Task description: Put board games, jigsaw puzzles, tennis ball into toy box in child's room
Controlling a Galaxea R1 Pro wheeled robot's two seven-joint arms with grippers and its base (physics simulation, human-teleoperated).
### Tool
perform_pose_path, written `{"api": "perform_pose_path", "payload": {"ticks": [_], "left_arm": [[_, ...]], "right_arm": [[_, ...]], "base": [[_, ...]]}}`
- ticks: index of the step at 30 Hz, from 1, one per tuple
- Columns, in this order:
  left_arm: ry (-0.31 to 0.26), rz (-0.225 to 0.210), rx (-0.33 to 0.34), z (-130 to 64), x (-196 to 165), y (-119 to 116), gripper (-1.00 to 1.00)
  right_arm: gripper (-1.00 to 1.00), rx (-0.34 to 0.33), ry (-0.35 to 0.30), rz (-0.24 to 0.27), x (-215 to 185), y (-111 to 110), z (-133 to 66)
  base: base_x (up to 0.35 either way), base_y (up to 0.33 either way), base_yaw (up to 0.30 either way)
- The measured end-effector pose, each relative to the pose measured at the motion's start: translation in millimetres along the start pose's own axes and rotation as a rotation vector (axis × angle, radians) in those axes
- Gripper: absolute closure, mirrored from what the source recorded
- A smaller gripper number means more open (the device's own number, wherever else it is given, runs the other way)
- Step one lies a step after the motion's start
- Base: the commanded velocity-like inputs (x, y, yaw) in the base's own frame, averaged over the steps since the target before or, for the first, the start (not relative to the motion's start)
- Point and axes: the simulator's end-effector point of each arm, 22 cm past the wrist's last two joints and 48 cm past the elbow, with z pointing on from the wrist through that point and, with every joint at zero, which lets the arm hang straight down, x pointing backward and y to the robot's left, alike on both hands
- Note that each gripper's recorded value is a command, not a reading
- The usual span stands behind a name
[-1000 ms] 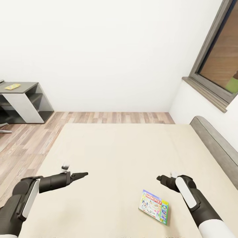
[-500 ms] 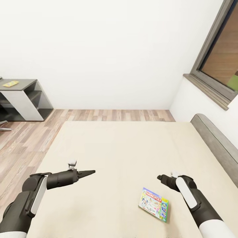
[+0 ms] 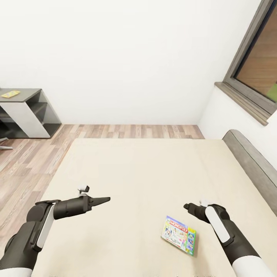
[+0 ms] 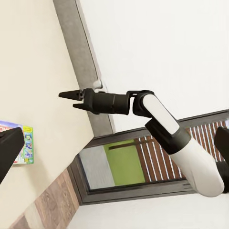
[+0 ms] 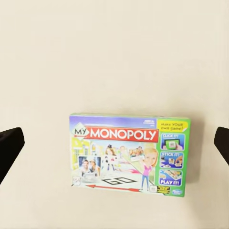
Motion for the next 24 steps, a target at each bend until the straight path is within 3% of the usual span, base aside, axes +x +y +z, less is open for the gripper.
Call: {"api": "perform_pose_path", "payload": {"ticks": [24], "left_arm": [[0.01,-0.027,-0.012,2.2,7,18,-1.0]], "right_arm": [[-1.0,0.015,0.029,0.015,9,-16,13.7]], "base": [[0.0,0.0,0.0]]}}
